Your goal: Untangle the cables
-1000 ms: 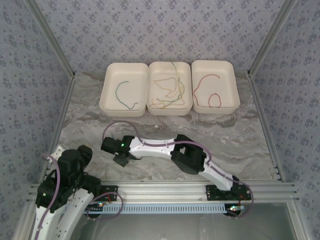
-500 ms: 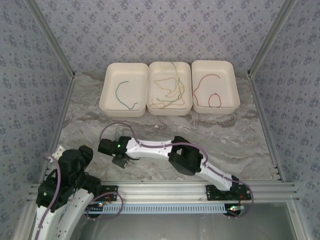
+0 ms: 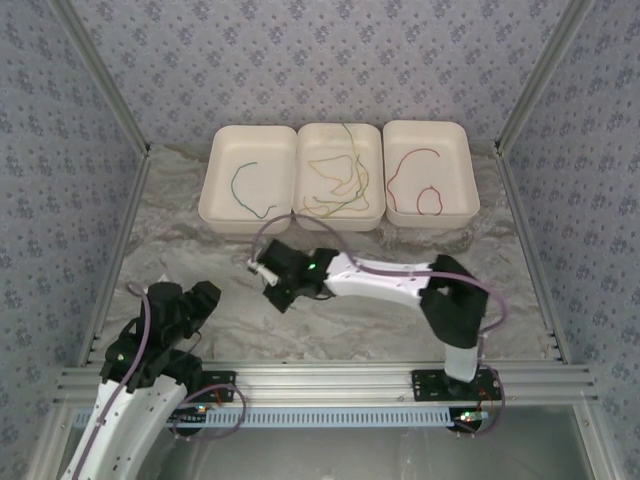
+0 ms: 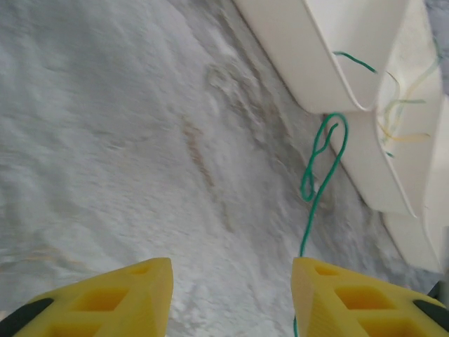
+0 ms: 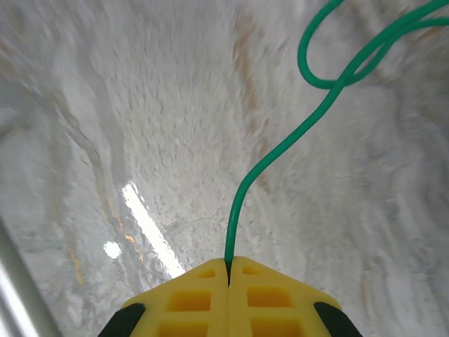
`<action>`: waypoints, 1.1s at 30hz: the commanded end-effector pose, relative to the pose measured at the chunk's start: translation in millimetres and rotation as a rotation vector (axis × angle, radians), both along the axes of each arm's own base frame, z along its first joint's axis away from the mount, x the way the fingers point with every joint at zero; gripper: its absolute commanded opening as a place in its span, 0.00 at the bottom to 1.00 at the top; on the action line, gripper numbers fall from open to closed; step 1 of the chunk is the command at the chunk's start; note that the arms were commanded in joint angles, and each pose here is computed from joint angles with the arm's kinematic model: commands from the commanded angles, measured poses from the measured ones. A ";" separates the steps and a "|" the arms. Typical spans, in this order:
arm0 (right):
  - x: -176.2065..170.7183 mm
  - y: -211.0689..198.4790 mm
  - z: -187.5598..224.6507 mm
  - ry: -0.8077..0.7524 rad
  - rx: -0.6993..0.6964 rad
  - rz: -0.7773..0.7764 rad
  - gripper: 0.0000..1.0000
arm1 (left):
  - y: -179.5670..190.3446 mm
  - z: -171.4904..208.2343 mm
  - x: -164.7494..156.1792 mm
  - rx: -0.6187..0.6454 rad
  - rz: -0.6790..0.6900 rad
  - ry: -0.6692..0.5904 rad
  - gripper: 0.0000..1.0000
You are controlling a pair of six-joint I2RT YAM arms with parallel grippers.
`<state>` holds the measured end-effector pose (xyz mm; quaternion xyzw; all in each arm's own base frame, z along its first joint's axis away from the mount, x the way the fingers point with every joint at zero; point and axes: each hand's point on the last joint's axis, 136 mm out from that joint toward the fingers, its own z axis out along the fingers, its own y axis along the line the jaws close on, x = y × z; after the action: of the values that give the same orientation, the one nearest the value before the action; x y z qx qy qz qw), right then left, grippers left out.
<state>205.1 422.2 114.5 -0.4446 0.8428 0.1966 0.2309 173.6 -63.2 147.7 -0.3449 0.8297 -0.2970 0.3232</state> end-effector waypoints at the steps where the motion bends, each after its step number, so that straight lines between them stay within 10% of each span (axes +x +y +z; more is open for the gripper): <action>1: -6.2 3.5 29.5 0.087 0.215 0.054 0.00 | -38.5 42.3 20.7 -0.155 -0.147 -0.163 0.48; 11: -5.2 -19.1 57.0 0.195 0.390 0.050 0.00 | -74.9 60.8 41.6 -0.322 -0.228 -0.266 0.56; 33: -29.2 -21.5 81.4 0.255 0.438 0.091 0.00 | -107.8 41.0 95.1 -0.065 -0.322 -0.223 0.36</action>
<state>187.3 402.6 189.9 -0.3905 0.7869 0.4262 0.2161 258.7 -164.5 164.1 -0.2064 0.8390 -0.3924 0.3154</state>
